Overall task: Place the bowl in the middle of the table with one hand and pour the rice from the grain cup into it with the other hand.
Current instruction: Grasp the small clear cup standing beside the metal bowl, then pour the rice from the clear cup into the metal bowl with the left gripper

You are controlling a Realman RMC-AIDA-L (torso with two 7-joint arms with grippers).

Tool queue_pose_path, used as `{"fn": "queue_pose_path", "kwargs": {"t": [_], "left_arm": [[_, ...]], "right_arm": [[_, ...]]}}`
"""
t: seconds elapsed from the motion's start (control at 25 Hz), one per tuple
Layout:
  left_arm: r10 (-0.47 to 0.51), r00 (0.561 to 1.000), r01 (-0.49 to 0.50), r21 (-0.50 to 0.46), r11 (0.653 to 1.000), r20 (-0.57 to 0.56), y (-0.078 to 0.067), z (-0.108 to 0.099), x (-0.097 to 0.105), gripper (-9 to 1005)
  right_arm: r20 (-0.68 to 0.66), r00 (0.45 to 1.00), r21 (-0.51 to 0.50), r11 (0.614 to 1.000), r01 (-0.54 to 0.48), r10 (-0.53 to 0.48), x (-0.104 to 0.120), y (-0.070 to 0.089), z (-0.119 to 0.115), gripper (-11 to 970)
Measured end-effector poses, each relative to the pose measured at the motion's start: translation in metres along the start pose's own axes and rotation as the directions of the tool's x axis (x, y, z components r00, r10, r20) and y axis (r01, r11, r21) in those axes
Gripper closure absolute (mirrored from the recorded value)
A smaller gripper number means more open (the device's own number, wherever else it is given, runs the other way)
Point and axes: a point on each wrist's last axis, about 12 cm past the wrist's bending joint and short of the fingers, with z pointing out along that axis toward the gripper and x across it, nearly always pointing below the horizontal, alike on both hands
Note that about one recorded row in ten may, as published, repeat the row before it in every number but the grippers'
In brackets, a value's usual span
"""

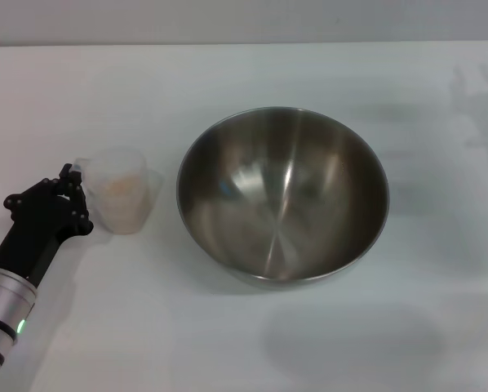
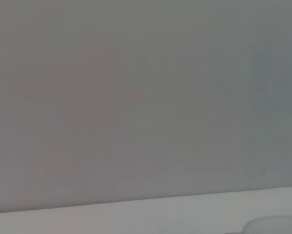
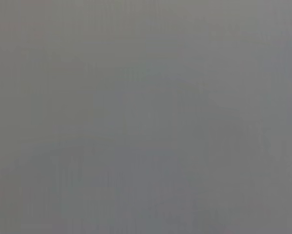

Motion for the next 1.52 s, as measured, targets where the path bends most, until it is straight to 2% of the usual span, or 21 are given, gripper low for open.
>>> {"fn": "queue_pose_path", "kwargs": {"t": [0.12, 0.28, 0.4, 0.52, 0.6, 0.68, 0.72, 0.76, 0.8, 0.84, 0.92, 0.96, 1.0, 1.04, 1.08, 1.24, 1.28, 1.32, 1.44, 1.48, 1.52], "left_arm": [[-0.014, 1.0, 0.014, 0.001, 1.0, 0.013, -0.003, 0.001, -0.002, 972], [-0.018, 1.0, 0.018, -0.006, 1.0, 0.025, -0.003, 0.001, -0.003, 974], [0.006, 0.992, -0.001, -0.041, 0.999, 0.129, 0.0, 0.004, -0.017, 974], [0.047, 0.984, -0.039, -0.048, 0.998, 0.17, -0.001, 0.006, -0.023, 973], [0.316, 0.895, -0.306, -0.081, 0.949, 0.316, -0.013, 0.011, -0.044, 973], [0.346, 0.88, -0.337, -0.086, 0.938, 0.326, -0.015, 0.012, -0.045, 973], [0.432, 0.829, -0.427, -0.098, 0.899, 0.355, -0.02, 0.014, -0.049, 972], [0.432, 0.829, -0.427, -0.098, 0.899, 0.355, -0.02, 0.014, -0.049, 972], [0.58, 0.716, -0.585, -0.119, 0.802, 0.388, -0.029, 0.019, -0.054, 972], [0.659, 0.637, -0.673, -0.13, 0.729, 0.399, -0.034, 0.022, -0.055, 972], [0.659, 0.637, -0.673, -0.13, 0.729, 0.399, -0.034, 0.022, -0.055, 972], [0.711, 0.576, -0.729, -0.139, 0.67, 0.404, -0.038, 0.024, -0.055, 971], [0.792, 0.45, -0.82, -0.161, 0.549, 0.413, -0.044, 0.026, -0.054, 971], [0.817, 0.4, -0.847, -0.174, 0.503, 0.416, -0.046, 0.026, -0.054, 971], [0.833, 0.362, -0.864, -0.183, 0.468, 0.419, -0.048, 0.026, -0.054, 971], [0.833, 0.362, -0.864, -0.183, 0.468, 0.419, -0.048, 0.026, -0.054, 970], [0.889, 0.148, -0.929, -0.248, 0.275, 0.433, -0.056, 0.024, -0.053, 970], [0.899, 0.046, -0.94, -0.286, 0.186, 0.435, -0.061, 0.023, -0.053, 970], [0.899, 0.046, -0.94, -0.286, 0.186, 0.435, -0.061, 0.023, -0.053, 970], [0.901, -0.032, -0.941, -0.318, 0.119, 0.432, -0.065, 0.022, -0.054, 969], [0.895, -0.18, -0.926, -0.378, -0.014, 0.408, -0.07, 0.021, -0.053, 969]], "right_arm": [[0.0, 1.0, 0.001, 1.0, 0.0, 0.0, 0.0, 0.0, -0.001, 526], [0.002, 1.0, 0.003, 1.0, 0.001, -0.001, 0.0, -0.001, -0.002, 526], [0.003, 1.0, 0.003, 1.0, 0.001, -0.001, 0.0, -0.001, -0.003, 526], [0.003, 1.0, 0.004, 1.0, 0.0, 0.0, 0.001, -0.001, -0.003, 526], [0.004, 1.0, 0.004, 1.0, 0.0, 0.0, 0.001, -0.001, -0.004, 526], [0.006, 1.0, 0.012, 1.0, -0.002, 0.002, 0.0, -0.003, -0.004, 526], [0.006, 1.0, 0.012, 1.0, -0.002, 0.002, 0.0, -0.003, -0.004, 526], [0.01, 1.0, 0.022, 1.0, -0.005, 0.005, 0.0, -0.004, -0.004, 526], [0.01, 1.0, 0.022, 1.0, -0.005, 0.005, 0.0, -0.004, -0.004, 526], [0.013, 1.0, 0.024, 1.0, -0.007, 0.007, 0.0, -0.004, -0.004, 526], [0.018, 1.0, 0.026, 1.0, -0.007, 0.007, -0.001, -0.005, -0.005, 526], [0.02, 1.0, 0.026, 1.0, -0.007, 0.007, -0.001, -0.005, -0.005, 526], [0.022, 1.0, 0.025, 1.0, -0.007, 0.006, -0.001, -0.005, -0.006, 526], [0.022, 1.0, 0.026, 1.0, -0.006, 0.006, -0.001, -0.005, -0.006, 526], [0.021, 1.0, 0.026, 1.0, -0.006, 0.005, -0.001, -0.005, -0.006, 526], [0.02, 1.0, 0.026, 1.0, -0.004, 0.004, -0.001, -0.005, -0.006, 526], [0.018, 1.0, 0.026, 1.0, -0.003, 0.002, -0.001, -0.005, -0.006, 526], [0.018, 1.0, 0.026, 1.0, -0.003, 0.002, -0.001, -0.005, -0.006, 526], [0.014, 1.0, 0.027, 1.0, 0.01, -0.011, -0.001, -0.006, -0.005, 526], [0.014, 1.0, 0.026, 0.999, 0.025, -0.026, -0.001, -0.005, -0.005, 526], [0.014, 1.0, 0.026, 0.999, 0.025, -0.026, -0.001, -0.005, -0.005, 526]]}}
